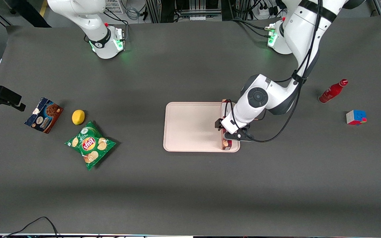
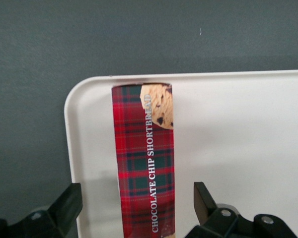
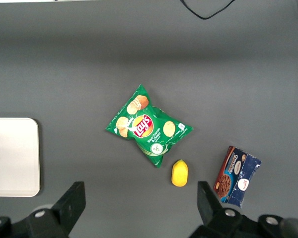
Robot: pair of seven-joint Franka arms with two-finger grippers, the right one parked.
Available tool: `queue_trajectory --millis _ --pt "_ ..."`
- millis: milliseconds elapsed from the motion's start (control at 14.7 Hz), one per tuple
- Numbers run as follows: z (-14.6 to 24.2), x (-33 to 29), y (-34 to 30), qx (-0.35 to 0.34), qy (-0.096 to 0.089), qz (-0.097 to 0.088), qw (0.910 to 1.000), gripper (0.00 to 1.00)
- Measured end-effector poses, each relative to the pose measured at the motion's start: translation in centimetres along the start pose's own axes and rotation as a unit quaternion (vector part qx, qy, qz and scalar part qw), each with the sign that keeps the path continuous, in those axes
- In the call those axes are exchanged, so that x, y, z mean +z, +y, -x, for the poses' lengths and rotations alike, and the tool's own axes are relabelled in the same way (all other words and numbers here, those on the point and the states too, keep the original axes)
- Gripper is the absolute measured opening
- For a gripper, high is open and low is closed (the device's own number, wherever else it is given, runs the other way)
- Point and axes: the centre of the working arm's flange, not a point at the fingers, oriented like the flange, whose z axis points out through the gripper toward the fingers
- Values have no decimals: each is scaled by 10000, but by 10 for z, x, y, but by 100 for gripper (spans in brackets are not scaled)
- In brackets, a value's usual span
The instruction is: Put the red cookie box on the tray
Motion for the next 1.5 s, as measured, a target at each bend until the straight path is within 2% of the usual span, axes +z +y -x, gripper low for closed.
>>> queue_trajectory --millis 68,272,613,817,1157,1497 --pt "-3 -9 1 36 -35 -73 10000 100" --pt "-10 -58 4 301 -184 -472 9983 100" --pt "-7 -182 -26 596 -176 -1005 9930 100" --pt "2 -256 -62 395 -189 -1076 9932 100" --pt "25 -358 -134 94 -77 -1180 9929 100" --pt "25 -393 -189 -203 -65 -1106 9936 100"
